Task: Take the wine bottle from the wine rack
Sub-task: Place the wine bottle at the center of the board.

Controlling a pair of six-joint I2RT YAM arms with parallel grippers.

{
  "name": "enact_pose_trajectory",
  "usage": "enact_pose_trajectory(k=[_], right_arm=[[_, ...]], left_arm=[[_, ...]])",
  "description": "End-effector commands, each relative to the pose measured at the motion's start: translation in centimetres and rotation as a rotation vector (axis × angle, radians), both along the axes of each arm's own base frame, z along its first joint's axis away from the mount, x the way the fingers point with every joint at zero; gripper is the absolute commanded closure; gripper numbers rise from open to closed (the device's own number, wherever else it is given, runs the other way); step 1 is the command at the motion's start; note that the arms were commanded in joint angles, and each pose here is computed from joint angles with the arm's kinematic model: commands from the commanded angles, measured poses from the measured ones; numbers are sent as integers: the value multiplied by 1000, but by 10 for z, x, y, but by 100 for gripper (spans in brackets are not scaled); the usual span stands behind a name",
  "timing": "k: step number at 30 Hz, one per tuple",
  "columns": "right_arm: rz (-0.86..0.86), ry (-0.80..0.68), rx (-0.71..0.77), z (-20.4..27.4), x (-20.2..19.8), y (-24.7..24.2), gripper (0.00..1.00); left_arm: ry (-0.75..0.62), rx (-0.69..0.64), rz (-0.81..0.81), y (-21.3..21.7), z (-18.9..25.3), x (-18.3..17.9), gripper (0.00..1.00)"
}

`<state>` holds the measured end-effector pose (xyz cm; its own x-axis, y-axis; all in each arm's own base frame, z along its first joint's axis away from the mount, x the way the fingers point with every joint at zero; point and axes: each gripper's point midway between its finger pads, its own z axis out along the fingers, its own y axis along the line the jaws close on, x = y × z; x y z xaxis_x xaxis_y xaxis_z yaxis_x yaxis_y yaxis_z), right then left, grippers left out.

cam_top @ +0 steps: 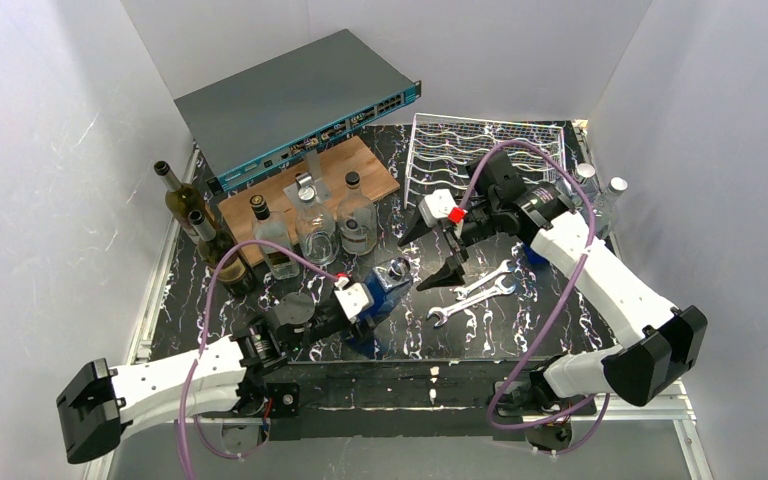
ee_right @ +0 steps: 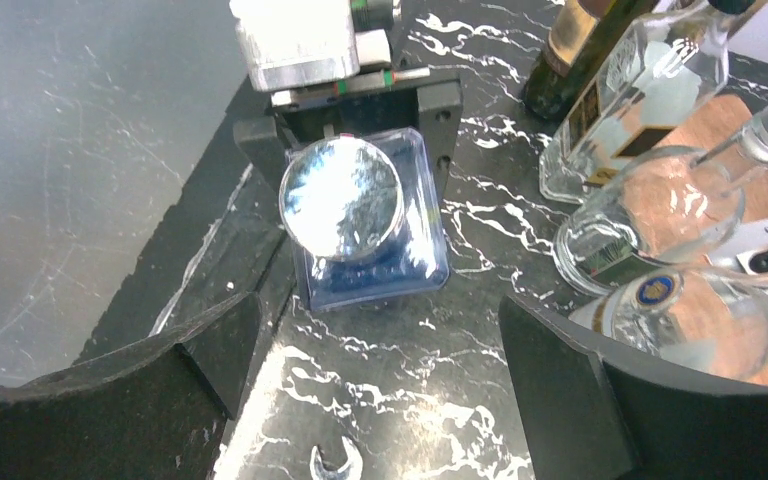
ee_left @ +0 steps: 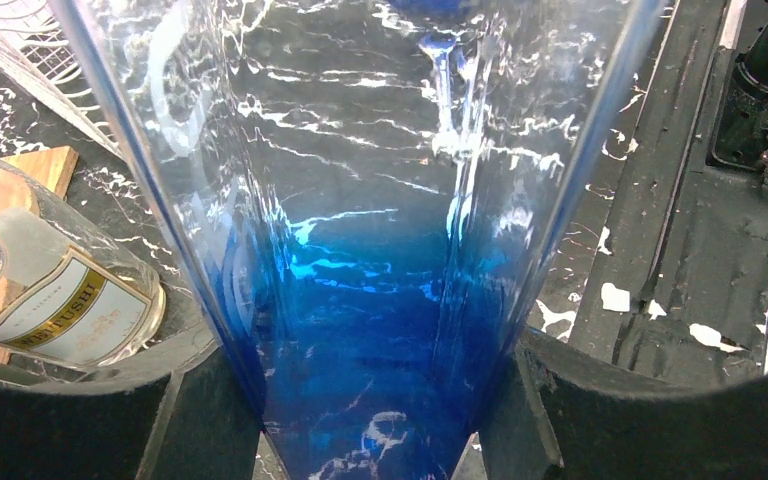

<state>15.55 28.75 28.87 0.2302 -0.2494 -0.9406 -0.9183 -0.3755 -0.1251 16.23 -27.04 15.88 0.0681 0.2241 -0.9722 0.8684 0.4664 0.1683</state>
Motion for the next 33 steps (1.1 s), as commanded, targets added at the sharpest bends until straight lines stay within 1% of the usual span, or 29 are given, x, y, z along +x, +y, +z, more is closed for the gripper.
enact_pose_trajectory(k=[1, 5, 12, 20, 33], right_arm=[[38, 127, 69, 10, -4, 12, 2], [36, 133, 54, -2, -6, 14, 2], [48, 150, 38, -23, -13, 16, 2], [73, 160, 37, -30, -17, 22, 2], [90, 159, 40, -36, -18, 24, 13]], left_arm=[[-110, -213, -4, -15, 69, 7, 100], [-111, -235, -34, -23, 74, 6, 100], [-100, -272, -41, -30, 81, 7, 100], [-81, -297, -45, -38, 83, 9, 100], [-72, -338, -35, -40, 89, 11, 100]])
